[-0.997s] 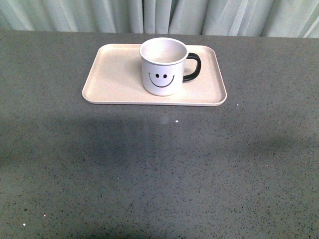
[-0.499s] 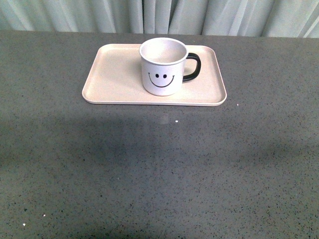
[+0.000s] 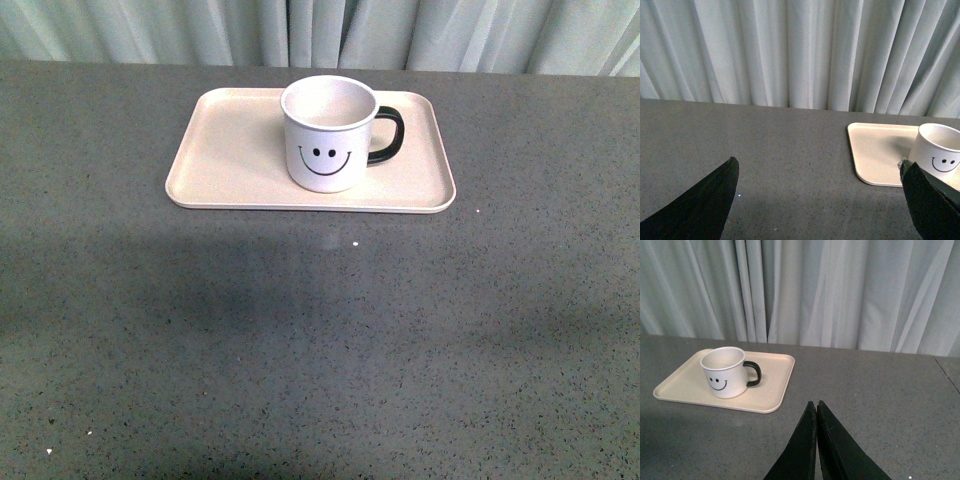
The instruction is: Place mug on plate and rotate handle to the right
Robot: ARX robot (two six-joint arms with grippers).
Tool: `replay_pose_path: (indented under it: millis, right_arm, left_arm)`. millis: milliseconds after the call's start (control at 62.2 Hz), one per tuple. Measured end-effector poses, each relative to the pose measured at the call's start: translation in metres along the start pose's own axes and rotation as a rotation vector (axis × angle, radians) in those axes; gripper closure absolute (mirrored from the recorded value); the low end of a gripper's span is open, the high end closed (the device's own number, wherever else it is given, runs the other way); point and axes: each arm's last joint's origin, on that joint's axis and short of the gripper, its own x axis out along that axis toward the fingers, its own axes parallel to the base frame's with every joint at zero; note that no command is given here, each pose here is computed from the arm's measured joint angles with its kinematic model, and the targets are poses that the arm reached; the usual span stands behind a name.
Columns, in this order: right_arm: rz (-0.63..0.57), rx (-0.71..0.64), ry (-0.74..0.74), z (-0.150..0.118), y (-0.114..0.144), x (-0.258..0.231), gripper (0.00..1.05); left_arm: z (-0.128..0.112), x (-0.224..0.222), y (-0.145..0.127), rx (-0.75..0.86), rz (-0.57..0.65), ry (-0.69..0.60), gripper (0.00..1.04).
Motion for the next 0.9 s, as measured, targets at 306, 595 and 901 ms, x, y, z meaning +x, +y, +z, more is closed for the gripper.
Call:
replay_pose_path:
  millis: [306,595,901]
  right_arm:
    - [0.000,0.000,-0.002,0.0001,0.0000,-0.0002,0.65]
    - [0.000,0.000,-0.002,0.0001,0.0000,-0.0002,0.12]
    - [0.000,0.000,-0.002,0.0001,0.0000,-0.0002,0.09]
  left_arm:
    - [0.0000,0.0000,0.0000,0.000,0.000,0.000,0.09]
    - [-0.0001,0.0000,0.0000,0.000,0.000,0.000,0.09]
    - [0.0000,0.0000,0.0000,0.000,0.000,0.000,0.09]
